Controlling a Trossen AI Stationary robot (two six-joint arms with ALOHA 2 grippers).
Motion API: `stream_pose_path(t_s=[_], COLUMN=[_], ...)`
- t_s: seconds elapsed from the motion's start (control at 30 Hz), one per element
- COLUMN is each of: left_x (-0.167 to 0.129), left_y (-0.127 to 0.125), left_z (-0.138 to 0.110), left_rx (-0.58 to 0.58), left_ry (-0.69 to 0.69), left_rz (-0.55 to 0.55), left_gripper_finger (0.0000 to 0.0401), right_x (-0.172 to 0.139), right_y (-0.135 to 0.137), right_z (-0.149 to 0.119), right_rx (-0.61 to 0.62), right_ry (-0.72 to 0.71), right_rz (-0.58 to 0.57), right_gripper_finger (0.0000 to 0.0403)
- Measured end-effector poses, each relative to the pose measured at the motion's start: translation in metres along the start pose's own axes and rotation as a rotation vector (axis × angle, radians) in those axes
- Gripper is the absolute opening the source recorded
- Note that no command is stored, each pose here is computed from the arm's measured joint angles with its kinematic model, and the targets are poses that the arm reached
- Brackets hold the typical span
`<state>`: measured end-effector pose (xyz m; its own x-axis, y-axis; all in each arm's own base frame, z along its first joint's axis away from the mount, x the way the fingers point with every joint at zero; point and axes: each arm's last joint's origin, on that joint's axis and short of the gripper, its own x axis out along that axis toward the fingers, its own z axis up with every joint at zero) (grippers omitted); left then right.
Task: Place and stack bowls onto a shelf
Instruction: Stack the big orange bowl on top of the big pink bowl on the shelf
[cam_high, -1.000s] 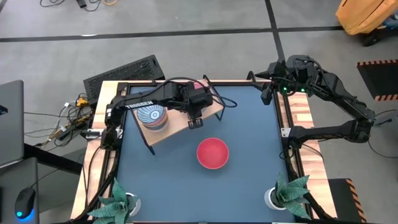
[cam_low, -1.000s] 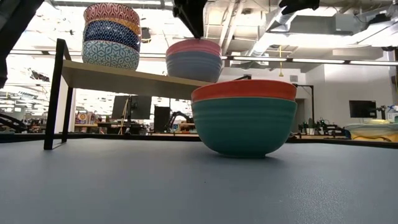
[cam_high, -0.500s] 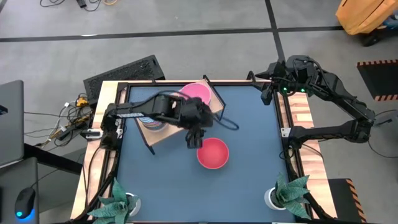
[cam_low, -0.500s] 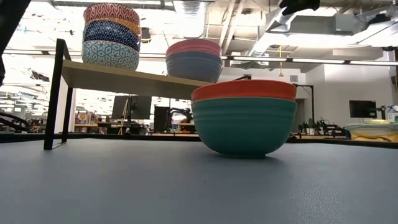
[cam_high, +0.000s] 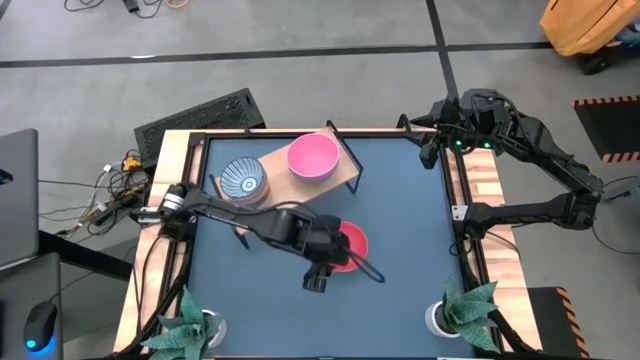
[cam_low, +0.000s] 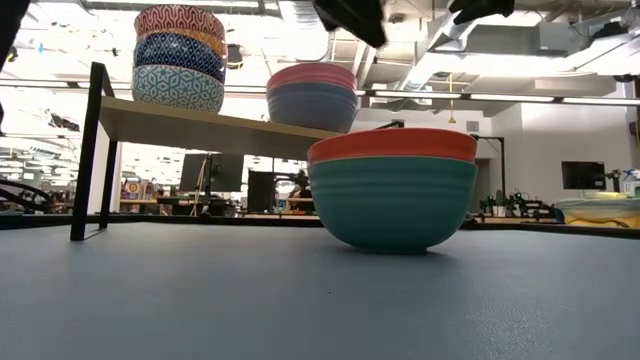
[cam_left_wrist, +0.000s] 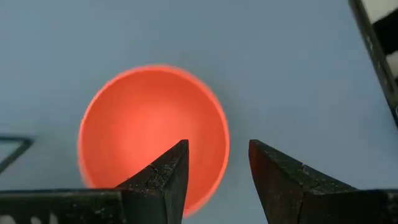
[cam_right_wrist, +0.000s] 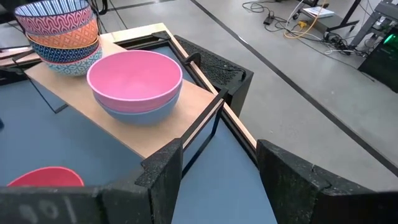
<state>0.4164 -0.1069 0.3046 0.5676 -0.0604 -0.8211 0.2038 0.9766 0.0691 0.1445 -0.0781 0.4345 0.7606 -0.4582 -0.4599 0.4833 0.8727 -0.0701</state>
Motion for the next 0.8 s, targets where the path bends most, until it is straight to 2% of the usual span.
stream_pose_path(t_s=[0.2, 0.5, 0.8], left_x=[0.032, 0.063, 0.07], left_y=[-0.005, -0.006, -0.005], left_z=[-0.019, -0.045, -0.051], left_rx=[-0.004, -0.05, -0.067], left_ry=[0.007, 0.011, 0.011], left_rz=[-0.017, -0.055, -0.05], left_gripper_finger=[0.0152, 0.0152, 0.0128], right_x=[0.0, 0.0, 0.0], right_y=[0.0, 0.0, 0.0], right_z=[0.0, -0.002, -0.002], right_rx=[0.0, 0.0, 0.0], right_ry=[0.0, 0.021, 0.022], right_rz=[0.0, 0.001, 0.001], right_gripper_finger=[0.023, 0.023, 0.023])
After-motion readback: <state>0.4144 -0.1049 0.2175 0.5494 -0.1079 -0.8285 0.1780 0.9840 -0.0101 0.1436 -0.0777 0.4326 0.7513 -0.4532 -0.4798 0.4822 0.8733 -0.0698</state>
